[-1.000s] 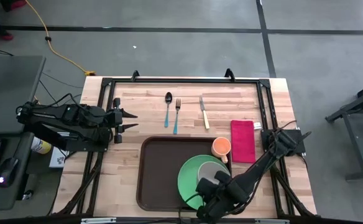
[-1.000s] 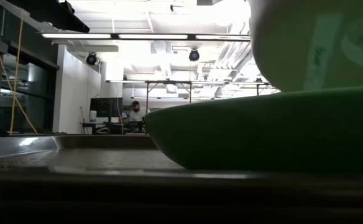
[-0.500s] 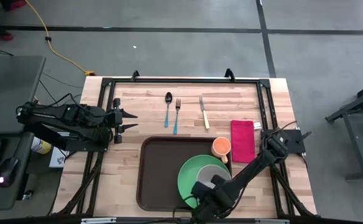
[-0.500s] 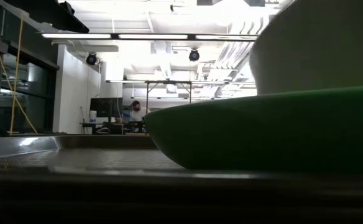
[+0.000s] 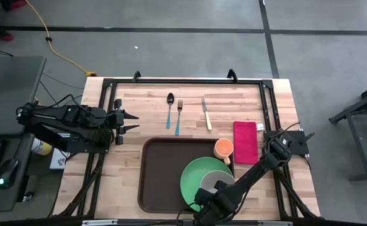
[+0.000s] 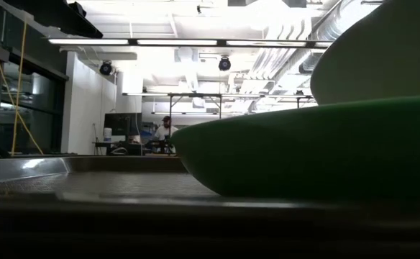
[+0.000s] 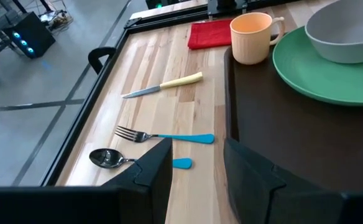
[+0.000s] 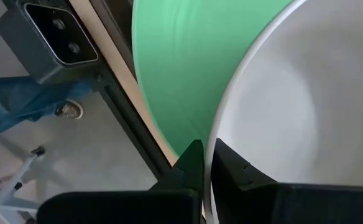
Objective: Set up tray
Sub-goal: Put the gray bowl on top of the green plate, then put the red napkin on the brown tray to the left of the green plate
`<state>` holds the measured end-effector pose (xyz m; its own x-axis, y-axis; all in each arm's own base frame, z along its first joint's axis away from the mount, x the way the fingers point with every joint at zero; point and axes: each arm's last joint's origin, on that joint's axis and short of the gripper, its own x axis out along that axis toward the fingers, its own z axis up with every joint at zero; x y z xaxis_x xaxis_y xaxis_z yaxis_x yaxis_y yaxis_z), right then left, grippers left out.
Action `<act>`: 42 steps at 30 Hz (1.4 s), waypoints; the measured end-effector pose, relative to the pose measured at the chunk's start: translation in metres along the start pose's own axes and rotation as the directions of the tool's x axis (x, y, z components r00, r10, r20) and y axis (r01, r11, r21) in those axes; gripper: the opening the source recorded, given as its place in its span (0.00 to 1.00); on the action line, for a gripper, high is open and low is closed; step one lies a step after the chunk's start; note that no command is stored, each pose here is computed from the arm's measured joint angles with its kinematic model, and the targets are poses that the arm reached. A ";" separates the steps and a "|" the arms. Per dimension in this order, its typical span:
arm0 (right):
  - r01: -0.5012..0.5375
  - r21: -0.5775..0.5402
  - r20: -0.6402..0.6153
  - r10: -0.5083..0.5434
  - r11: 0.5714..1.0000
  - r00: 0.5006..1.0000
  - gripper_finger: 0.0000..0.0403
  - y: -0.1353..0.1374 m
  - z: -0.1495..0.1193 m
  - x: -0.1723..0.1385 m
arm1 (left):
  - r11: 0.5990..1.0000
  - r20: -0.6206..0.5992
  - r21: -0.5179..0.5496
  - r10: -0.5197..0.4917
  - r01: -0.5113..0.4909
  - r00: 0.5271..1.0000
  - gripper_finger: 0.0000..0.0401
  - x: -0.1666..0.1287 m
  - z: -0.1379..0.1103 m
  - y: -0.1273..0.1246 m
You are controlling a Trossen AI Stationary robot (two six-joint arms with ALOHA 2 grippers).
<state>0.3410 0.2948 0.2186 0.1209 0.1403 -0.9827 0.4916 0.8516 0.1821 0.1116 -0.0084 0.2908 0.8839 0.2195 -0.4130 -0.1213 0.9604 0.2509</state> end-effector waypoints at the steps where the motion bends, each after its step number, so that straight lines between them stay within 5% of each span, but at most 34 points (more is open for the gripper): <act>1: 0.003 -0.001 0.009 -0.003 1.000 1.000 0.00 0.000 0.000 0.000 | 1.000 0.000 0.000 0.000 0.000 1.000 0.43 0.000 0.000 0.000; 16: -0.026 -0.020 0.048 0.027 0.999 0.998 0.32 0.000 0.009 -0.002 | 1.000 -0.035 0.013 -0.004 0.004 0.999 0.43 0.000 -0.004 0.000; 26: -0.079 0.002 0.278 0.075 0.997 0.958 0.43 -0.017 0.017 -0.072 | 1.000 -0.041 0.014 -0.005 0.005 0.999 0.43 0.000 -0.004 0.000; 35: 0.160 0.249 0.411 -0.254 0.955 0.875 0.40 -0.101 0.023 -0.159 | 1.000 -0.045 0.013 -0.005 0.005 0.999 0.43 0.000 -0.005 -0.001; 42: 0.143 0.440 0.443 -0.352 0.887 0.825 0.47 -0.185 0.052 -0.192 | 1.000 -0.048 0.013 -0.005 0.006 0.999 0.43 0.000 -0.005 -0.001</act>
<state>0.2721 0.0839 0.3753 0.3082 -0.4078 -0.8595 0.8324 0.5530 0.0361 0.1094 -0.0081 0.2861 0.8616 0.2226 -0.4562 -0.1103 0.9594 0.2597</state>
